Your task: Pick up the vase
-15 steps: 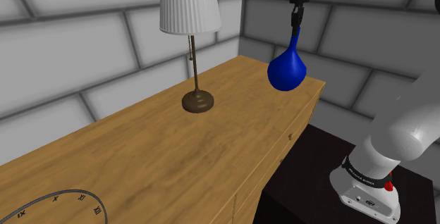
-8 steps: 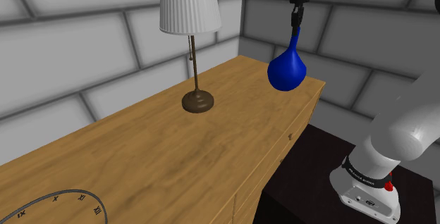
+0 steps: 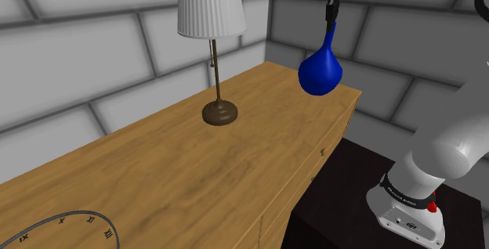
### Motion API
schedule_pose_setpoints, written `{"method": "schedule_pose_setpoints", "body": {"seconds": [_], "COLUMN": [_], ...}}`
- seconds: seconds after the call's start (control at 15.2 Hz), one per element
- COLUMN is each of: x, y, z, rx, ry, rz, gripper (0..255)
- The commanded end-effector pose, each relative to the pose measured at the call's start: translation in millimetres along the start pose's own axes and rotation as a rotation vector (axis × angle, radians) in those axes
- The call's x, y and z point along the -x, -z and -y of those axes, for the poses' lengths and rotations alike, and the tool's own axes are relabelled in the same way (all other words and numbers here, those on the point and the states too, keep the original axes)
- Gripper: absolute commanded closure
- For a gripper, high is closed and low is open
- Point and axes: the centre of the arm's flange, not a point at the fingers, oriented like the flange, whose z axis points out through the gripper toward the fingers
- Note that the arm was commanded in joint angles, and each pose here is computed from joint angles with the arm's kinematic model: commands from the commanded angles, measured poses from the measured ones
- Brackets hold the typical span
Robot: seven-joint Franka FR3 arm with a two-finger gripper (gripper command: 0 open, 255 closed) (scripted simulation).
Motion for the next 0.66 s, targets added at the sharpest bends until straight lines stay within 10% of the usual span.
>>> {"method": "schedule_pose_setpoints", "body": {"seconds": [0.0, 0.59], "x": [2, 7], "y": [12, 49], "z": [1, 1], "rx": [0.001, 0.001], "ry": [0.000, 0.000], "rz": [-0.001, -0.001], "gripper": [255, 255]}}
